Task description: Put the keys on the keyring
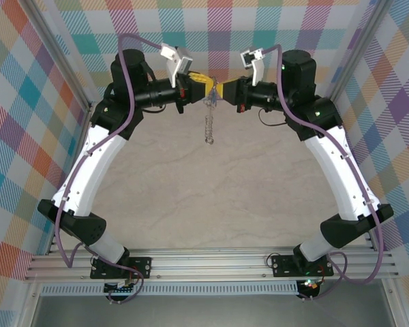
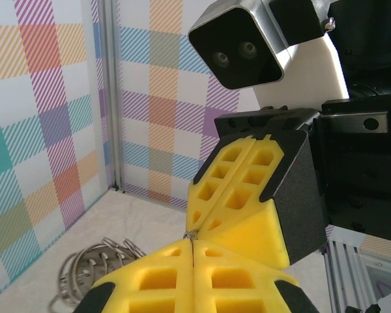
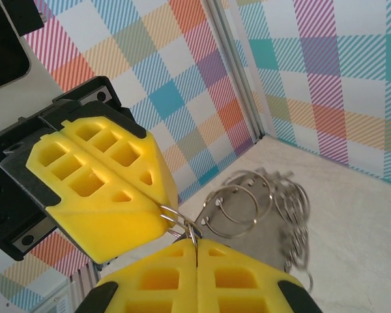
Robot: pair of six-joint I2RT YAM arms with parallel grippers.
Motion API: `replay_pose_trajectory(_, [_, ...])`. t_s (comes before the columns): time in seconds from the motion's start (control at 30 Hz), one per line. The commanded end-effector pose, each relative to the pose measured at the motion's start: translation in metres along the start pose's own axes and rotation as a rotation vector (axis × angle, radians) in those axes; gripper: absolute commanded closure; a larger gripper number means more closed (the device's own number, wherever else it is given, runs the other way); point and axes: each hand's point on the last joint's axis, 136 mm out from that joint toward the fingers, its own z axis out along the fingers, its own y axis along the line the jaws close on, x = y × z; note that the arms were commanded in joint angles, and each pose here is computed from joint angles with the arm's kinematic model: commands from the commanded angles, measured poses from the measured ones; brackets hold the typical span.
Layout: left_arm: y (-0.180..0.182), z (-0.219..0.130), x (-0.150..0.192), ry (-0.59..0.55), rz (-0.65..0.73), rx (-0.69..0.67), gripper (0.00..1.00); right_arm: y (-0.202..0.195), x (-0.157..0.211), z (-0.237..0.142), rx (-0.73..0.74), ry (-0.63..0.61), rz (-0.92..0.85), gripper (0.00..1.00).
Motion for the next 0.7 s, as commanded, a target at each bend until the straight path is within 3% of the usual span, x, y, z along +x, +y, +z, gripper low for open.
replay_pose_trajectory(0.0, [-0.03, -0.015, -0.037, -0.103, 0.112, 0.058, 1.0, -0.01, 0.005, -0.003, 0.029, 0.003, 0.03, 1.0])
replay_pose_trajectory(0.67, [-0.024, -0.018, -0.044, -0.137, 0.132, 0.005, 1.0, 0.015, 0.005, -0.014, -0.197, 0.045, 0.096, 1.0])
